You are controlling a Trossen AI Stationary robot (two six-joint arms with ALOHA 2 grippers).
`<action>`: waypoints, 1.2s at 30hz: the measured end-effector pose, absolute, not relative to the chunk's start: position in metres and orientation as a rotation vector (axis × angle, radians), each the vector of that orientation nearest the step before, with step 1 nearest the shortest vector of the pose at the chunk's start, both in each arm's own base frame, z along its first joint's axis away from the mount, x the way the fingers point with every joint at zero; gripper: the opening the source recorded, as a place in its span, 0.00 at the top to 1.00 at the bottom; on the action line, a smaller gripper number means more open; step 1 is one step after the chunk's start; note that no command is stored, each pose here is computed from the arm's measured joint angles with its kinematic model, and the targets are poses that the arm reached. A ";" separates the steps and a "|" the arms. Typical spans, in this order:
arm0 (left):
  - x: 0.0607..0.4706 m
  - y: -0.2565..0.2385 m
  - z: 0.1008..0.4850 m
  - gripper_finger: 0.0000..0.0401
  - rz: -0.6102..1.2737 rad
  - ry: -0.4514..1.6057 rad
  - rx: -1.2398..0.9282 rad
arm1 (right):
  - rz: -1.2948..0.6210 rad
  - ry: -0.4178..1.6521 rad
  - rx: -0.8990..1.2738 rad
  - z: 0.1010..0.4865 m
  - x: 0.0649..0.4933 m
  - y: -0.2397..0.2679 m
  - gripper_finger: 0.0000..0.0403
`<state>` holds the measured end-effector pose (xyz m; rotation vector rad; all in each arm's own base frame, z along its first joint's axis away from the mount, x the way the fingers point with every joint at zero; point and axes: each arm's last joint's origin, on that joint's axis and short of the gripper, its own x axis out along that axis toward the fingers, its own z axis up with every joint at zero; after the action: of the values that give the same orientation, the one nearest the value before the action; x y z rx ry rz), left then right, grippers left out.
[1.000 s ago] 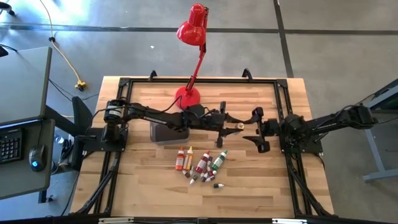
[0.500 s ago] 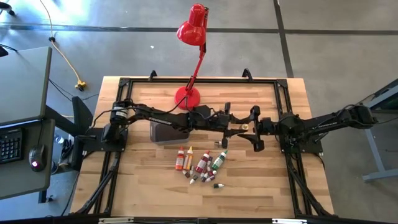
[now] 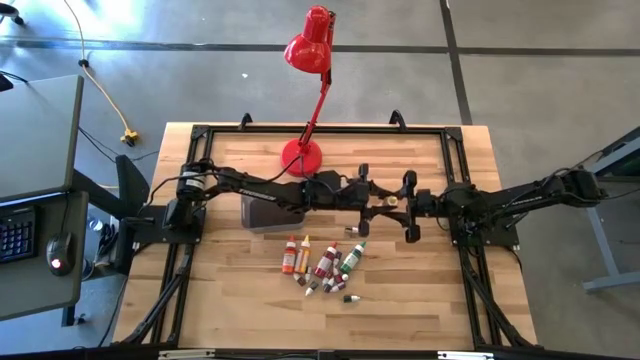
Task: Pick & Place food coloring
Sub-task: Move the large yellow food coloring bottle to the center of the table
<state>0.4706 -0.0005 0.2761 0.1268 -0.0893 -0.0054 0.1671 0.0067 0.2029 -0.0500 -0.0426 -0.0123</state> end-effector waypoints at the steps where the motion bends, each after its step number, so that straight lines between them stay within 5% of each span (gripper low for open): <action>1: 0.471 -0.001 0.275 0.65 -0.006 -0.079 0.127 | -0.013 -0.042 -0.050 0.203 0.167 0.007 0.57; 14: 0.471 0.000 0.274 0.64 0.002 -0.061 0.128 | -0.096 0.077 -0.052 0.191 0.167 0.004 0.64; 21: 0.467 0.005 0.281 0.64 0.188 -0.058 0.215 | -0.247 0.164 -0.052 0.183 0.165 0.000 0.64; 36: 0.383 0.005 0.390 0.64 0.299 0.006 0.225 | -0.408 0.099 0.053 0.148 0.150 -0.019 0.64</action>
<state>0.3828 0.0054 0.3905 0.2252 0.0062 0.2991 0.1502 -0.0192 0.1477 0.0528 0.0992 -0.4082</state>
